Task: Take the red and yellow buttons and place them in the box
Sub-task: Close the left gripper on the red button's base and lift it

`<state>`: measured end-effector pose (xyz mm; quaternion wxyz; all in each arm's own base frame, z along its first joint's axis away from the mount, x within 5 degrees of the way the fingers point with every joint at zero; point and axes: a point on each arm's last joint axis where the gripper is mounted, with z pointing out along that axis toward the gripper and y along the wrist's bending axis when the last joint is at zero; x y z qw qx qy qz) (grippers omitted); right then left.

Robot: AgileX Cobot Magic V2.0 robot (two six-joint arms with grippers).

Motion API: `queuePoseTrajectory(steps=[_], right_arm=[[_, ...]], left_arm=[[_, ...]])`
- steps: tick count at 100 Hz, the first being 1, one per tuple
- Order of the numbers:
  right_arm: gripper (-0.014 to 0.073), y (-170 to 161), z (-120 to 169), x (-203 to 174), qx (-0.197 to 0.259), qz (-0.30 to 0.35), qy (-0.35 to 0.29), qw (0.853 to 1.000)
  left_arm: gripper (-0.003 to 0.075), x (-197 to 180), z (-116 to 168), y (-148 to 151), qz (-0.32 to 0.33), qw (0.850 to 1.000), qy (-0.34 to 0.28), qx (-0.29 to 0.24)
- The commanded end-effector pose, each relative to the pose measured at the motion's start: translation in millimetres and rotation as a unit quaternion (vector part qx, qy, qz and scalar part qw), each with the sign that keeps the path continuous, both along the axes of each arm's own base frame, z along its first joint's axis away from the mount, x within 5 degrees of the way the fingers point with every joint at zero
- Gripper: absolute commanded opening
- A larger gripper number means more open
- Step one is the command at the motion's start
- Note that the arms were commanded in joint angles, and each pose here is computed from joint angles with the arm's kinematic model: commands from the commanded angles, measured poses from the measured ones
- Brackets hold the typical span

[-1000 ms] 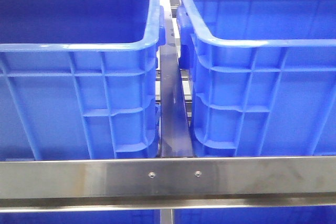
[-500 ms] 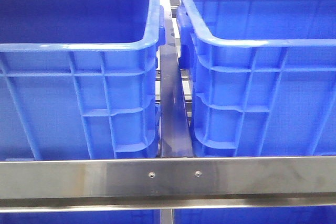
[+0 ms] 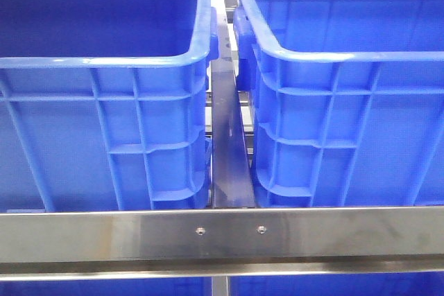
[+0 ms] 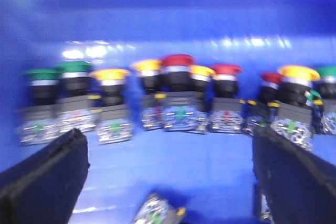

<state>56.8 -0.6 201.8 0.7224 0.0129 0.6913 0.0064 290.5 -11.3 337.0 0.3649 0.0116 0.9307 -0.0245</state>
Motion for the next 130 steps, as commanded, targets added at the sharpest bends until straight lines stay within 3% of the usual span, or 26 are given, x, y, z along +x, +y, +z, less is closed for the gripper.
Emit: queuePoseTrajectory(steps=[1, 40, 89, 106, 130], right_arm=[[-0.0069, 0.2, 13.5, -3.6, -0.003, 0.000, -0.057, 0.998], [-0.0069, 0.2, 13.5, -3.6, -0.003, 0.000, -0.057, 0.998], [-0.0069, 0.2, 13.5, -3.6, -0.003, 0.000, -0.057, 0.998], [-0.0069, 0.2, 13.5, -3.6, -0.003, 0.000, -0.057, 0.998], [-0.0069, 0.2, 13.5, -3.6, -0.003, 0.000, -0.057, 0.998]], left_arm=[[0.0599, 14.0, 13.6, -4.2, -0.004, 0.999, -0.031, -0.006], [0.0598, 73.3, -34.4, -10.0, -0.005, 0.996, 0.084, -0.025], [0.0591, 101.0, -74.4, -11.7, -0.003, 0.991, 0.132, -0.028], [0.0477, 101.4, -74.2, -11.7, -0.002, 0.991, 0.130, -0.028], [0.0189, 101.6, -74.1, -11.7, -0.002, 0.991, 0.128, -0.028]])
